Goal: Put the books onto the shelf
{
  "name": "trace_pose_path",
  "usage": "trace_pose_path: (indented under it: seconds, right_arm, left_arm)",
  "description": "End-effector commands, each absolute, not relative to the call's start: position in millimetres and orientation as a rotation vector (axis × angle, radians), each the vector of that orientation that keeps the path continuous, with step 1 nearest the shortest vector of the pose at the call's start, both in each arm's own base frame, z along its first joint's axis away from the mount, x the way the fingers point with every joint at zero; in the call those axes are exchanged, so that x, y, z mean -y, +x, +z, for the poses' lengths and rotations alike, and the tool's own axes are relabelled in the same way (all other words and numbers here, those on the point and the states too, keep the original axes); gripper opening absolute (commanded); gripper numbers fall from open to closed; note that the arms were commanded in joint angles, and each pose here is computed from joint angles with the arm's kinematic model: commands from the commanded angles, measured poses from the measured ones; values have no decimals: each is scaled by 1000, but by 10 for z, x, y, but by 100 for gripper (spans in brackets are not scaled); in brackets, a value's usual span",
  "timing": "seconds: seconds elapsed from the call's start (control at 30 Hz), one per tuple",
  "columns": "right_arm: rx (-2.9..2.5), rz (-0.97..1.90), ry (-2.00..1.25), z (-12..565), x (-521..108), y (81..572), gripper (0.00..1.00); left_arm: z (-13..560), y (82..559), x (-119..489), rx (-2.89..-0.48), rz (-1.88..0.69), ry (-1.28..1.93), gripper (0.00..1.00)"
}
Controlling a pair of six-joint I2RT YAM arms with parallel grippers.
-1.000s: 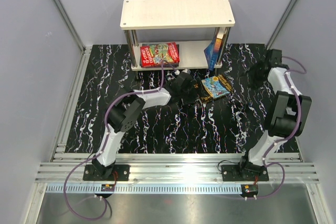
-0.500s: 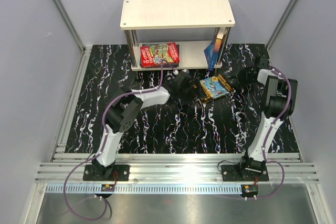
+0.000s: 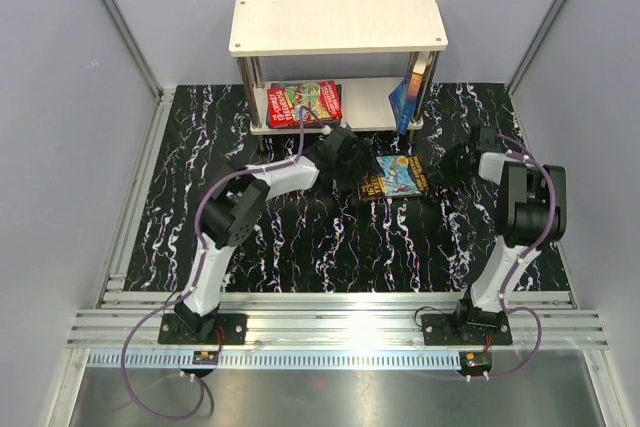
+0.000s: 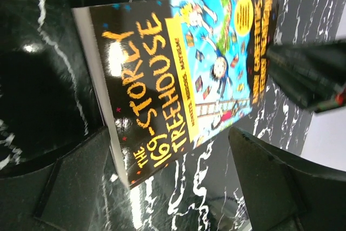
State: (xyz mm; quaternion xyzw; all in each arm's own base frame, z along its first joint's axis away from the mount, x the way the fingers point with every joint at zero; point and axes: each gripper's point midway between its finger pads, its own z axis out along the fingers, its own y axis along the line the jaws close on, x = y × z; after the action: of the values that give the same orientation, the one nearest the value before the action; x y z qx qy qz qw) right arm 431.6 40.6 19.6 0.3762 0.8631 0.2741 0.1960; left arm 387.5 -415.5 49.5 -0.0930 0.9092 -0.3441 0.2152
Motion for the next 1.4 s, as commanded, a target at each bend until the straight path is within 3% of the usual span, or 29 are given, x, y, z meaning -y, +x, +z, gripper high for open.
trace_pose_path:
  seconds: [0.0,0.3,0.7,0.87,1.03,1.1,1.37]
  right_arm:
    - [-2694,883,980,148,-1200,3430,37]
    - [-2826,907,784,658,-1687,2575,34]
    - [-2935,884,754,581,-1642,1954,33]
    - [-2907,949,756,651,-1679,1882,36]
    - [-2927,851,690,769,-1566,1821,54]
    - [-2905,813,657,876,-1518,1841,56]
    - [-2850,611,583,1025,-1333,2136,60]
  left_arm:
    - [478,3255,4411,-2577,-1066,-109,93]
    - [1140,2249,4217,-2526,-1130,-2,90]
    - [2740,2390,4193,-2212,-1246,-19,89]
    - [2670,2342,4406,-2241,-1274,7,89]
    - [2392,2137,4627,-2322,-1322,19,89]
    - [2285,2108,4639,-2357,-1291,24,88]
    - [1956,2147,3943,-2413,-917,-53,91]
